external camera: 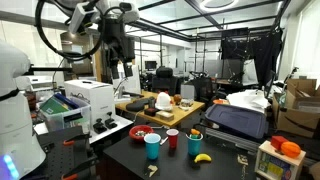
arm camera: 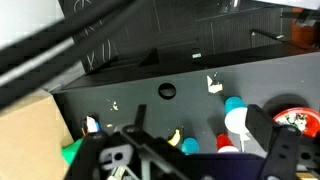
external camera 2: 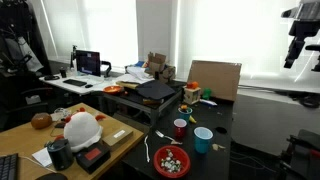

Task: Pick up the cup and pour it's contents in the bowl

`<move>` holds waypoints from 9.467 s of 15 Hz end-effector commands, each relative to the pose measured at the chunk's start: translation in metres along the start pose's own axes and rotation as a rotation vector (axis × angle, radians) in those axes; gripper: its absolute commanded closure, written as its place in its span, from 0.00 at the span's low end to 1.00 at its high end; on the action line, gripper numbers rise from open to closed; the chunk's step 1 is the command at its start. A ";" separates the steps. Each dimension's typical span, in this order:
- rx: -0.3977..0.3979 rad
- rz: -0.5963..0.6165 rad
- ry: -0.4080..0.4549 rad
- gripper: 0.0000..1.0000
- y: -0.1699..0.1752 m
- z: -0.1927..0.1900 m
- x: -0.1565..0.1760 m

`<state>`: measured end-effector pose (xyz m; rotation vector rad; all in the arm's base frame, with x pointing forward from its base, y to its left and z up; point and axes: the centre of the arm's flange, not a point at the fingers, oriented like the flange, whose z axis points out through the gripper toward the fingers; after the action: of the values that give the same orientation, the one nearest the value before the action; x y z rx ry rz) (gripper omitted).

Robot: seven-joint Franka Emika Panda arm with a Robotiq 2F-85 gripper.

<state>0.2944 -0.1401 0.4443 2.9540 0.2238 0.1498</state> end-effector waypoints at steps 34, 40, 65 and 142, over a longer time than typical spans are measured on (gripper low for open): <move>0.070 -0.049 0.035 0.00 0.029 0.025 0.158; 0.172 0.074 0.023 0.00 0.025 0.083 0.228; 0.058 0.500 -0.197 0.00 -0.001 0.280 0.307; 0.105 1.018 -0.181 0.00 -0.018 0.418 0.377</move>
<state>0.7039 -0.1340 0.0688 2.8648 -1.2696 -0.0378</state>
